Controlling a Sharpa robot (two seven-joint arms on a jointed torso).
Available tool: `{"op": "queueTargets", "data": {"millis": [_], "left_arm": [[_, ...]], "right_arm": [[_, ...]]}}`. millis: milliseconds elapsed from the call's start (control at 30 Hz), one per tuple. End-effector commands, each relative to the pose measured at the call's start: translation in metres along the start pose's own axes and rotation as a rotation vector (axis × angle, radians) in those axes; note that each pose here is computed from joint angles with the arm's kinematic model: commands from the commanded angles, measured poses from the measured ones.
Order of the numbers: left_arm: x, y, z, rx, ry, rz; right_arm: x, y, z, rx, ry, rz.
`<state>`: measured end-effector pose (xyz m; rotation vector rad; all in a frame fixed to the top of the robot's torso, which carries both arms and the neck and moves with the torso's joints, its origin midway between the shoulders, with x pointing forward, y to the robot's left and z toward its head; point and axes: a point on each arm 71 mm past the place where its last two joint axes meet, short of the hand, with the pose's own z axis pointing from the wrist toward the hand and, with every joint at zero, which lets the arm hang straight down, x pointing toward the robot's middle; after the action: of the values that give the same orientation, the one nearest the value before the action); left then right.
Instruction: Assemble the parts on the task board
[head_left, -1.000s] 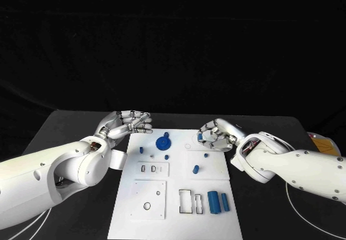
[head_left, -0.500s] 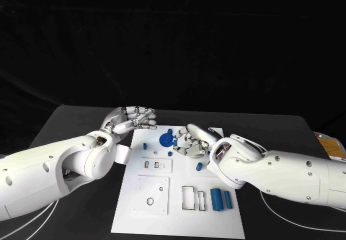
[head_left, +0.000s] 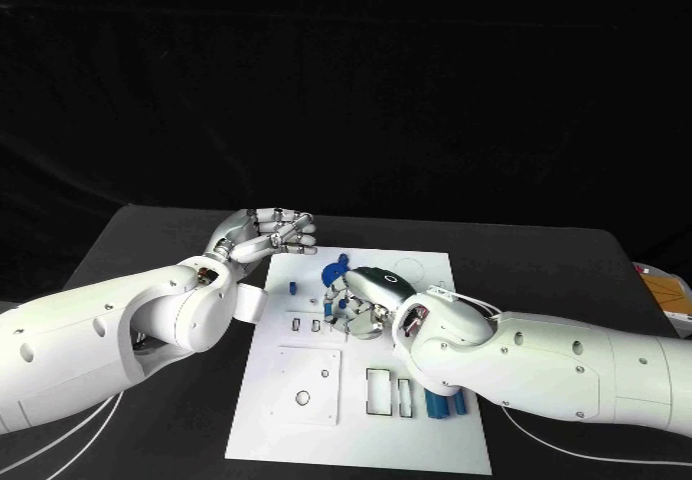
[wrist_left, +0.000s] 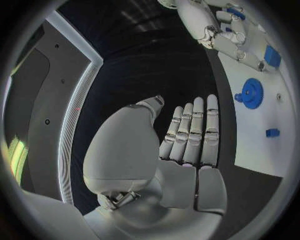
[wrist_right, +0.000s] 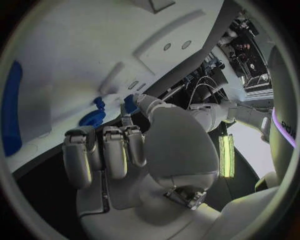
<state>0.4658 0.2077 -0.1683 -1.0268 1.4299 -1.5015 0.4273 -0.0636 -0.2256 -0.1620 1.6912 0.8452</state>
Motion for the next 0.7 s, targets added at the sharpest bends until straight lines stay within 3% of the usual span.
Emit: {"op": "queueTargets", "data": {"millis": [33, 700], "left_arm": [[0.0025, -0.0015, 0.0003, 0.01, 0.005, 0.001], [0.0031, -0.0011, -0.0003, 0.0, 0.015, -0.003]], "right_arm": [[0.005, 0.001, 0.001, 0.002, 0.028, -0.062], [0.02, 0.005, 0.002, 0.007, 0.079, -0.108]]}}
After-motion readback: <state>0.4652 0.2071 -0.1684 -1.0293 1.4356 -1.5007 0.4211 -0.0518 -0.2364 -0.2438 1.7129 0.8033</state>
